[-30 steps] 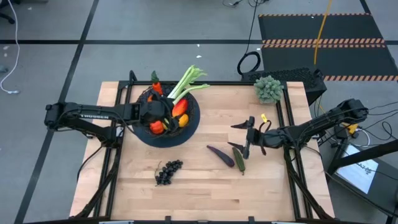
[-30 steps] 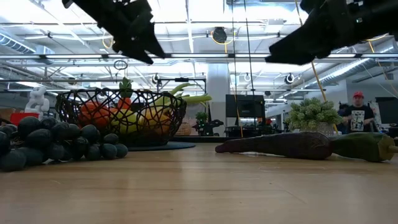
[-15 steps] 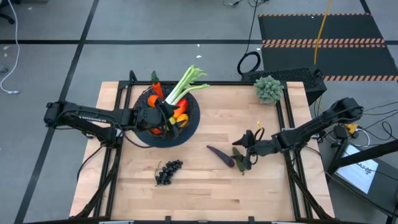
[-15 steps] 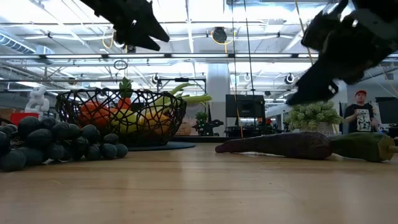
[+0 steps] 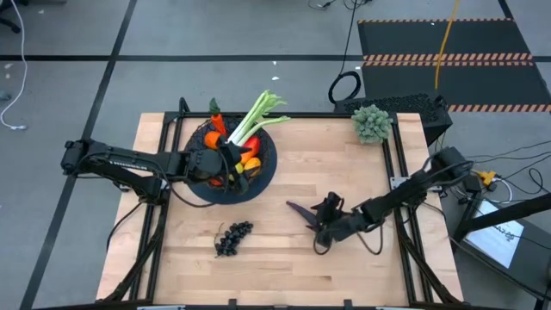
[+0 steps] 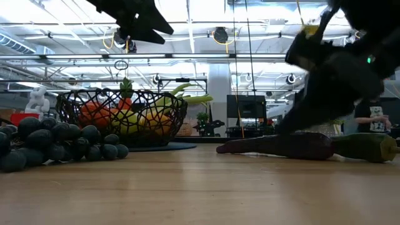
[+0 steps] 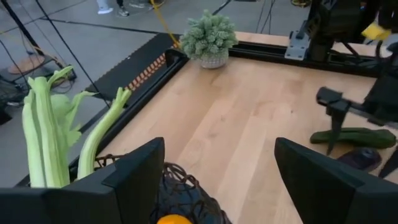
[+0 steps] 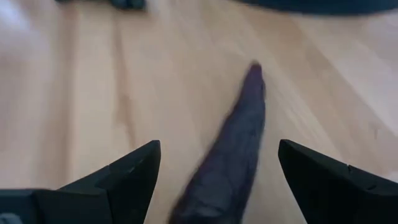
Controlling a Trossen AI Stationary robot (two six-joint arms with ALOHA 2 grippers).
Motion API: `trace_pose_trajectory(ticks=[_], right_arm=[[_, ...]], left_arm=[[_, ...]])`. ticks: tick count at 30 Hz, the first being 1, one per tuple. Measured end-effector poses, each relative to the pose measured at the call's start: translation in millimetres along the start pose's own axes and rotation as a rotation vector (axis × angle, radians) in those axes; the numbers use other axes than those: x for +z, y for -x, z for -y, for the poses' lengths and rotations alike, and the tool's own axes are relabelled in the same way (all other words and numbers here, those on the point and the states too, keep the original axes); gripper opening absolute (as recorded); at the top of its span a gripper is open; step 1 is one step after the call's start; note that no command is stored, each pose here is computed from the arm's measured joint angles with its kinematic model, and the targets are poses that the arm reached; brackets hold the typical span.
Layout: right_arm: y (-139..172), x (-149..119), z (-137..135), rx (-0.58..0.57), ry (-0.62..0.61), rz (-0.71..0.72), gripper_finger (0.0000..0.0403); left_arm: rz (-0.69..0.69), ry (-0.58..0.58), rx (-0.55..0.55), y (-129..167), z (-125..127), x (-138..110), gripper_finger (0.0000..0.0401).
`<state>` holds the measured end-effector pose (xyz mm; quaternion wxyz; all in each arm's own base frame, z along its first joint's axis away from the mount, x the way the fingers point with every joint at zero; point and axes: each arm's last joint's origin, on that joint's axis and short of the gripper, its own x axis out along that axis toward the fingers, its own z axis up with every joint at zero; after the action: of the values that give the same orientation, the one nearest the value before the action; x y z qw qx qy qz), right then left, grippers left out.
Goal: Build produce basket
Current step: Put the violet eggplant into the black basket
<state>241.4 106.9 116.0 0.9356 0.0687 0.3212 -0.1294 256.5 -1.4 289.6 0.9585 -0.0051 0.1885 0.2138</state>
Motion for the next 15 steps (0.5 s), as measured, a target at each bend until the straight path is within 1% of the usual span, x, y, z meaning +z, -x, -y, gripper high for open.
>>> trace_pose_trajectory(ticks=[5,10,12,15], right_arm=[[-13.0,-10.1,-2.7,-0.035,0.001,-0.048,0.0318],[-18.0,-15.9,-2.7,-0.049,-0.039,-0.066,0.0316],[-18.1,-15.8,-2.8,-0.048,-0.042,-0.065,0.0307],[-17.0,-15.0,-2.7,-0.045,-0.052,-0.067,0.0282]], left_arm=[[-0.001,0.000,-0.010,0.3,0.9,-0.1,0.0299],[0.000,-0.016,-0.021,1.4,3.3,-0.3,0.0300],[0.001,-0.021,-0.025,1.9,4.3,-0.4,0.0301],[0.001,-0.021,-0.028,2.0,4.6,-0.4,0.0300]])
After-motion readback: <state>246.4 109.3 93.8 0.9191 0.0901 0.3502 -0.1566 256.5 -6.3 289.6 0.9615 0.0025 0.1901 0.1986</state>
